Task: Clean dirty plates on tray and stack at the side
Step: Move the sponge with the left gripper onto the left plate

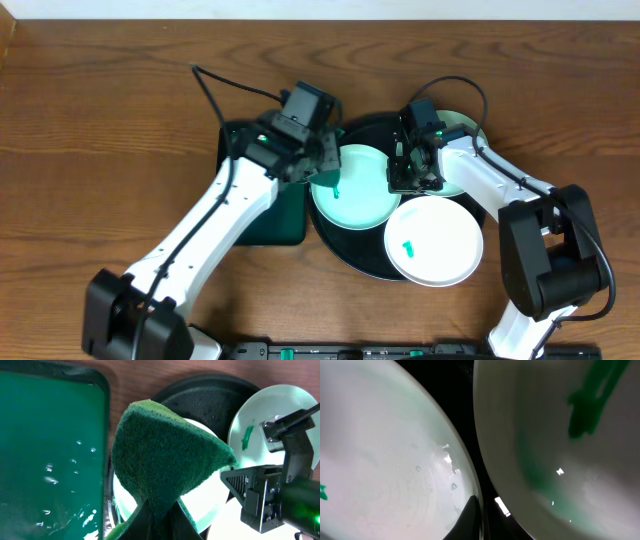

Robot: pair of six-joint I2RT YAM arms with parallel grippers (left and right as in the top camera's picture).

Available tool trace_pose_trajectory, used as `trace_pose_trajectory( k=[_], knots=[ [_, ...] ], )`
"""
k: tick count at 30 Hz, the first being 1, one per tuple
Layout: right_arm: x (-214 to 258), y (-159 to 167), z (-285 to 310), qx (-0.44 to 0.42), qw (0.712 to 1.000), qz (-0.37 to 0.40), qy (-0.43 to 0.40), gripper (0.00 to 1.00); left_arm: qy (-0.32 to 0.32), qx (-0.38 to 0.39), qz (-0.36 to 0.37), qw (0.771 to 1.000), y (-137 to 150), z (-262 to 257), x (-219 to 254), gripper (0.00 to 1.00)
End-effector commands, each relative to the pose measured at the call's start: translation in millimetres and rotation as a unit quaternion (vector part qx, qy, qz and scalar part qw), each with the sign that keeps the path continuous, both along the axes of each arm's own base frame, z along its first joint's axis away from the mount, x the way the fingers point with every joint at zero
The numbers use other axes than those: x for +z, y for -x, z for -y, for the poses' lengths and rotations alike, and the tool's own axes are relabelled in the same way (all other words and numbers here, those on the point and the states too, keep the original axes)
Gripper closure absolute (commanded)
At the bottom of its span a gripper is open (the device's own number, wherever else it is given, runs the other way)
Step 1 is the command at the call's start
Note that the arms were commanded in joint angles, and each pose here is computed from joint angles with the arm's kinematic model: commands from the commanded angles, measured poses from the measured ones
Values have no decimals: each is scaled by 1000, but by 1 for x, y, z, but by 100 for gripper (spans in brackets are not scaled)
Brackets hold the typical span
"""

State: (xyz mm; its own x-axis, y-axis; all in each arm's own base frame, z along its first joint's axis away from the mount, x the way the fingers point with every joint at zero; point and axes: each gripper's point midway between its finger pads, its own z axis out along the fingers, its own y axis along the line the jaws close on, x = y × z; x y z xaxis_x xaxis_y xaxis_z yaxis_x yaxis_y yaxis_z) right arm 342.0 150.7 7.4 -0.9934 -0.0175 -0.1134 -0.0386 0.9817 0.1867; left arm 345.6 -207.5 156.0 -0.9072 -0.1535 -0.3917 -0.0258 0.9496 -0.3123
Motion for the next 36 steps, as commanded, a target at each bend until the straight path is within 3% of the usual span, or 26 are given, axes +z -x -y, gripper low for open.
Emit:
trace_pose_trajectory(
  k=[1, 11, 23, 24, 28, 30, 33, 36],
  knots=[
    [-1, 0, 5, -5, 1000, -3, 8, 99, -9, 25, -24, 999, -3, 11, -26, 93],
    [-1, 0, 5, -5, 1000, -3, 8, 99, -43, 34, -76, 996, -4, 19, -86, 93],
    [-1, 0, 5, -5, 1000, -2, 8, 99, -69, 33, -113, 991, 1, 17, -122, 93],
    [-1, -1, 5, -5, 1000, -2, 8, 98, -72, 33, -116, 990, 1, 17, -125, 93],
    [-1, -1, 5, -5, 1000, -1, 8, 75, -80, 31, -127, 988, 4, 17, -136, 93],
    [-1, -1, 4, -5, 1000, 0, 8, 70, -82, 31, -130, 988, 5, 16, -139, 93],
    [-2, -2, 6, -5, 1000, 4, 15, 73, -86, 31, -135, 987, 6, 16, -144, 93],
    [-2, -3, 6, -5, 1000, 6, 17, 85, -90, 31, -140, 986, 7, 15, -149, 93]
  ],
)
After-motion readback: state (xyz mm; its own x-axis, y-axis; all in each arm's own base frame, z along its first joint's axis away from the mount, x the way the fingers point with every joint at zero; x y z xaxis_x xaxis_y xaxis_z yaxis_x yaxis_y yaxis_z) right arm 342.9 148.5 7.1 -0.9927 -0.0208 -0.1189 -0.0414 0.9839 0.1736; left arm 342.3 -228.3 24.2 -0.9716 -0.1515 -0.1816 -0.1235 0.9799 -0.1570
